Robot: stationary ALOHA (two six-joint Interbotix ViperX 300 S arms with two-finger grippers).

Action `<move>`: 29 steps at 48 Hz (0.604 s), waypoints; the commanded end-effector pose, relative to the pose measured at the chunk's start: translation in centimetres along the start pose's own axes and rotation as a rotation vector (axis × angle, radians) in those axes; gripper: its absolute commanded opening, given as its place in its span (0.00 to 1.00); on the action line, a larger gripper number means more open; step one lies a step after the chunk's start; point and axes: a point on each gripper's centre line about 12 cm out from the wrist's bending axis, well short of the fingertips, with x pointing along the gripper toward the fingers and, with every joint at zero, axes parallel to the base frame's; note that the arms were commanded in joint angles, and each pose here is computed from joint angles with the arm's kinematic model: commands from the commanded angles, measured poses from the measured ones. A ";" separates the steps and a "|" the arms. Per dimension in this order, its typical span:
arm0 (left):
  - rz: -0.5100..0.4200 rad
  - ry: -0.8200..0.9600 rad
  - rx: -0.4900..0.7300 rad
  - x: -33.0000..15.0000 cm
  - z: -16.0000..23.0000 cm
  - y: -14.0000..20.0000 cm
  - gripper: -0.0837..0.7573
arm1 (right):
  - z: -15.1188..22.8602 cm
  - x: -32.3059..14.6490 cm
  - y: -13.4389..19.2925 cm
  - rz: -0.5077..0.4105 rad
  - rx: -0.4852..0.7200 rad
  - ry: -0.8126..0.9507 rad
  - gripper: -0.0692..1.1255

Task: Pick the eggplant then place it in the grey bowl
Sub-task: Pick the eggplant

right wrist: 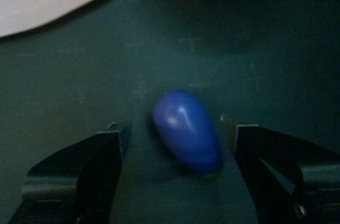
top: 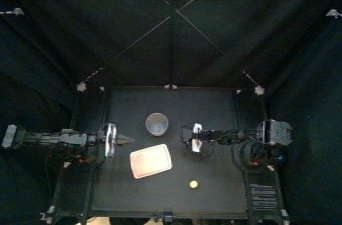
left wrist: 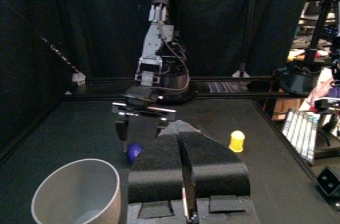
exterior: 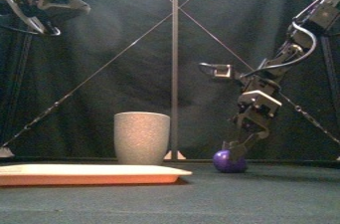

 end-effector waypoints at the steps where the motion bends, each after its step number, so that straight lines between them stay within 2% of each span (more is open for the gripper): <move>1: 0.001 -0.015 0.002 0.1 0.5 0.0 0.07 | 1.3 0.0 -1.3 -0.024 0.022 -0.032 0.92; 17: 0.001 -0.011 0.003 0.1 0.5 0.0 0.07 | 0.0 0.1 -1.4 -0.027 0.037 0.045 0.86; 22: 0.001 -0.008 0.003 0.1 0.5 0.0 0.07 | -0.3 0.0 -1.2 -0.023 0.035 0.057 0.79; 29: 0.003 -0.008 0.003 0.1 0.5 0.1 0.07 | 0.2 -0.1 -1.2 -0.024 0.035 0.043 0.61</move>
